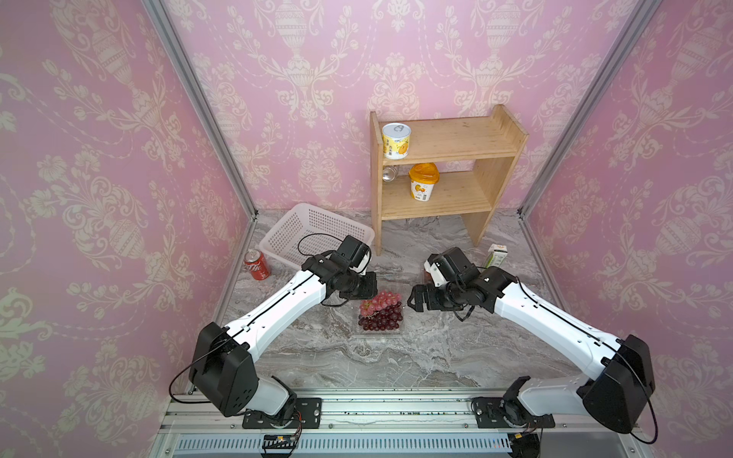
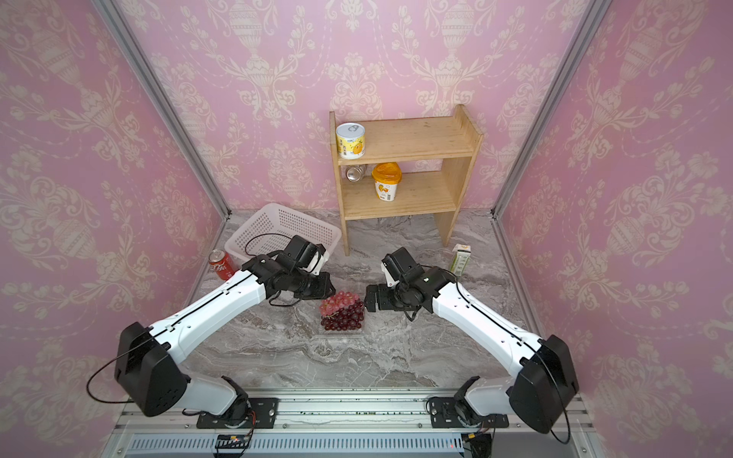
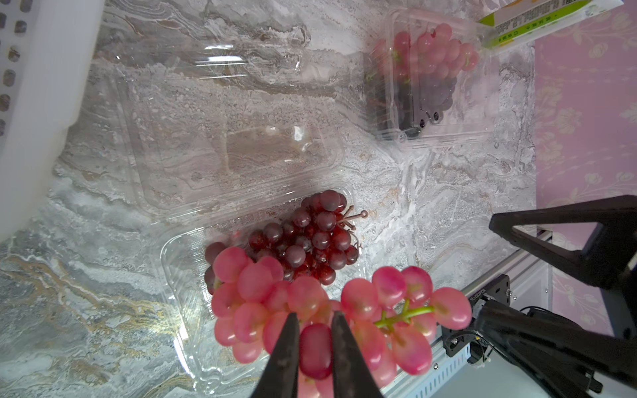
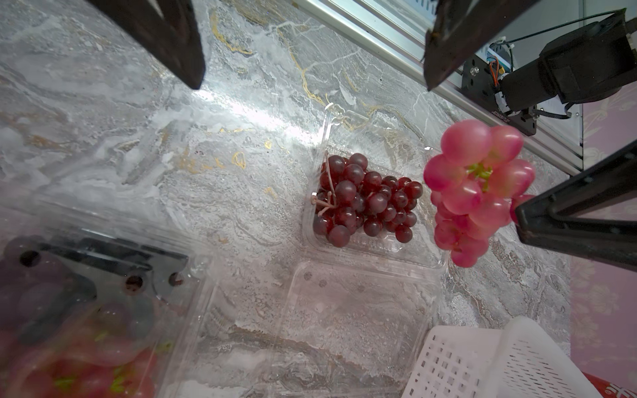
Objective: Pack grapes into containers
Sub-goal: Place the grape into the packing box.
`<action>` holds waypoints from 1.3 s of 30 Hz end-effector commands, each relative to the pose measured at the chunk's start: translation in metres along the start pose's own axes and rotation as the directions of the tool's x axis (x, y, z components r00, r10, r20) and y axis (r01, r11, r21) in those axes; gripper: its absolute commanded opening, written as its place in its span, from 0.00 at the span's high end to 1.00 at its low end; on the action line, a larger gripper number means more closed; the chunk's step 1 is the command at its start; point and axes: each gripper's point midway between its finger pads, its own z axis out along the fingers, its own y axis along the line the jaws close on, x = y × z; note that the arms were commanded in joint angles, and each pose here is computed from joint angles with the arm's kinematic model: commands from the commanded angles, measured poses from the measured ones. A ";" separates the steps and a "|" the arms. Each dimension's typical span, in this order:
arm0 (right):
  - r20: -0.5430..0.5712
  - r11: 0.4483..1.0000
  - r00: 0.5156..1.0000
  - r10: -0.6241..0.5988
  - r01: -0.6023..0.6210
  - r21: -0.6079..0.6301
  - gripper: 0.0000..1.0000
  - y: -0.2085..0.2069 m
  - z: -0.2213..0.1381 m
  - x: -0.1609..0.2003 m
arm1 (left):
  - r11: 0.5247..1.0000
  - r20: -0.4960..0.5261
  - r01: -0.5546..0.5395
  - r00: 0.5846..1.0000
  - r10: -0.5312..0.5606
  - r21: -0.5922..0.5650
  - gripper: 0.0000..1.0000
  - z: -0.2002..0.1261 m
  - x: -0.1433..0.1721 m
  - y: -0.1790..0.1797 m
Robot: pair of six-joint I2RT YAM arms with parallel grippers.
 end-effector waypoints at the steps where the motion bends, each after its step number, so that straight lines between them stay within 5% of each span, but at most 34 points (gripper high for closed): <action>1: 0.009 1.000 1.000 0.011 -0.011 -0.010 0.00 0.001 0.000 -0.001 | 1.000 0.031 0.024 0.999 -0.023 -0.014 0.80 0.004 -0.001 0.005; 28: -0.023 0.999 0.999 0.033 -0.033 -0.014 0.00 0.001 0.020 0.001 | 0.995 -0.054 0.022 0.998 -0.027 -0.101 0.75 0.056 0.022 0.038; 35: -0.035 1.000 0.999 0.024 -0.024 0.001 0.00 0.001 0.026 0.005 | 0.987 -0.074 0.009 0.997 -0.021 -0.160 0.60 0.060 0.022 0.052; 39: -0.036 1.000 0.999 0.007 -0.007 -0.005 0.00 0.006 0.027 0.007 | 0.988 -0.026 0.012 1.000 -0.016 -0.151 0.42 0.047 0.011 0.048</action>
